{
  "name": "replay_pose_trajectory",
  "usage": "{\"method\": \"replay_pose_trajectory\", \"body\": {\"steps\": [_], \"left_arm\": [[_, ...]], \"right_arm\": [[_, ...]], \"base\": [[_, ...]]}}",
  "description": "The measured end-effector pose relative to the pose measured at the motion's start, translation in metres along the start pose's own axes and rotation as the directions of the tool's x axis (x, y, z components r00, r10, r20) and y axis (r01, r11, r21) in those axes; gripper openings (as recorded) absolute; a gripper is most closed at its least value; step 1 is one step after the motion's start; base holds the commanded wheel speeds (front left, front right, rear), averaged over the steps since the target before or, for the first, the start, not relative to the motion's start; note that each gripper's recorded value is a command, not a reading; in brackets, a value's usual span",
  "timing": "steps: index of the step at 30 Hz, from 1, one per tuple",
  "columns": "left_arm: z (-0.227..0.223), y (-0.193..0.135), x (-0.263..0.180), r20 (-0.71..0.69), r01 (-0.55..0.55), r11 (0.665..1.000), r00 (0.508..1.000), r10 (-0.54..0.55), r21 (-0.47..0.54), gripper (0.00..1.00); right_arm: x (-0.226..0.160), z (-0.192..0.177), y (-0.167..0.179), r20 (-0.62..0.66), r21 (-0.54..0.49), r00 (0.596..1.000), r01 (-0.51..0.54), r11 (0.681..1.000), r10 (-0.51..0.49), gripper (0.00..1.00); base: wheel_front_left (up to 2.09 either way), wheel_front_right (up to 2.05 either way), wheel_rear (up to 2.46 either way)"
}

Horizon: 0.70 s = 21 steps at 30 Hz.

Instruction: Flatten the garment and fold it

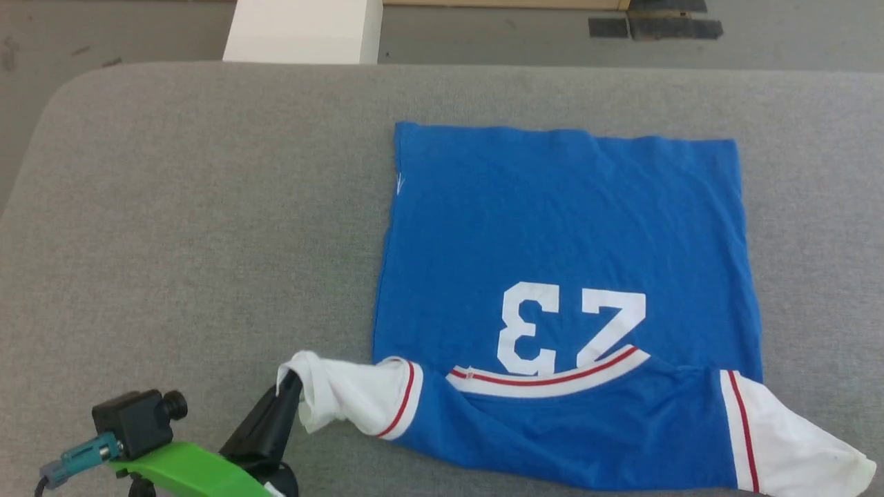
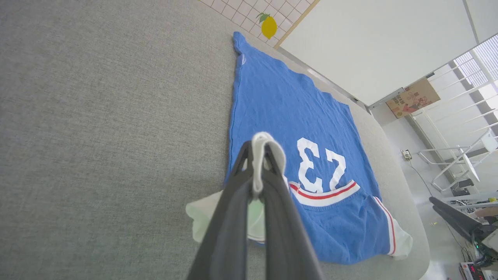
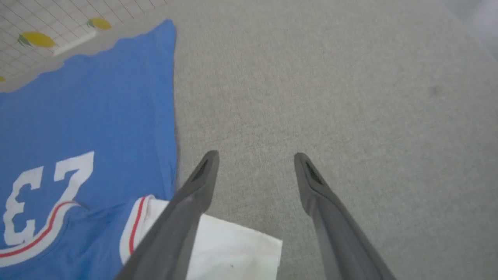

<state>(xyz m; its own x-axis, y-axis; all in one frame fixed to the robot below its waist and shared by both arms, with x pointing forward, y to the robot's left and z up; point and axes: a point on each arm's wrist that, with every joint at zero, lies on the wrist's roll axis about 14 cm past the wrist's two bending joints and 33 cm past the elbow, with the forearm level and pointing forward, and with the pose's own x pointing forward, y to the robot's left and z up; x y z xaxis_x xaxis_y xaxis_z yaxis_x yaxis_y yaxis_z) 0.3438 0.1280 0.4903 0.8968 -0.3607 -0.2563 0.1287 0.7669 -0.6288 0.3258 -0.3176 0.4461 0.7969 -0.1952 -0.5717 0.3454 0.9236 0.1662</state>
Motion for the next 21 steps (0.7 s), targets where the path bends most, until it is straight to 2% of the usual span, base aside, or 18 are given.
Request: {"method": "replay_pose_trajectory", "body": {"steps": [6, 10, 16, 21], "left_arm": [[0.002, -0.007, 0.016, 0.0, 0.033, 0.999, 0.999, -0.033, 0.021, 0.0], [-0.001, -0.008, 0.029, -0.022, 0.047, 0.998, 0.999, -0.046, 0.038, 0.0], [-0.009, -0.005, 0.048, -0.054, 0.055, 0.998, 0.997, -0.054, 0.03, 0.0], [-0.019, 0.003, 0.059, -0.081, 0.041, 0.999, 0.996, -0.04, 0.013, 0.0]], "right_arm": [[0.027, 0.089, 0.037, 0.206, -0.104, 0.975, -0.064, 0.993, 0.084, 1.0], [0.064, 0.113, 0.071, 0.195, -0.205, 0.971, -0.099, 0.974, 0.139, 1.0], [0.126, 0.123, 0.106, 0.114, -0.27, 0.981, -0.123, 0.955, 0.158, 1.0], [0.172, 0.096, 0.121, -0.045, -0.29, 0.99, -0.14, 0.947, 0.132, 1.0]], "base": [[0.0, 0.0, 0.0], [0.0, 0.0, 0.0], [0.0, 0.0, 0.0], [0.0, 0.0, 0.0]]}}
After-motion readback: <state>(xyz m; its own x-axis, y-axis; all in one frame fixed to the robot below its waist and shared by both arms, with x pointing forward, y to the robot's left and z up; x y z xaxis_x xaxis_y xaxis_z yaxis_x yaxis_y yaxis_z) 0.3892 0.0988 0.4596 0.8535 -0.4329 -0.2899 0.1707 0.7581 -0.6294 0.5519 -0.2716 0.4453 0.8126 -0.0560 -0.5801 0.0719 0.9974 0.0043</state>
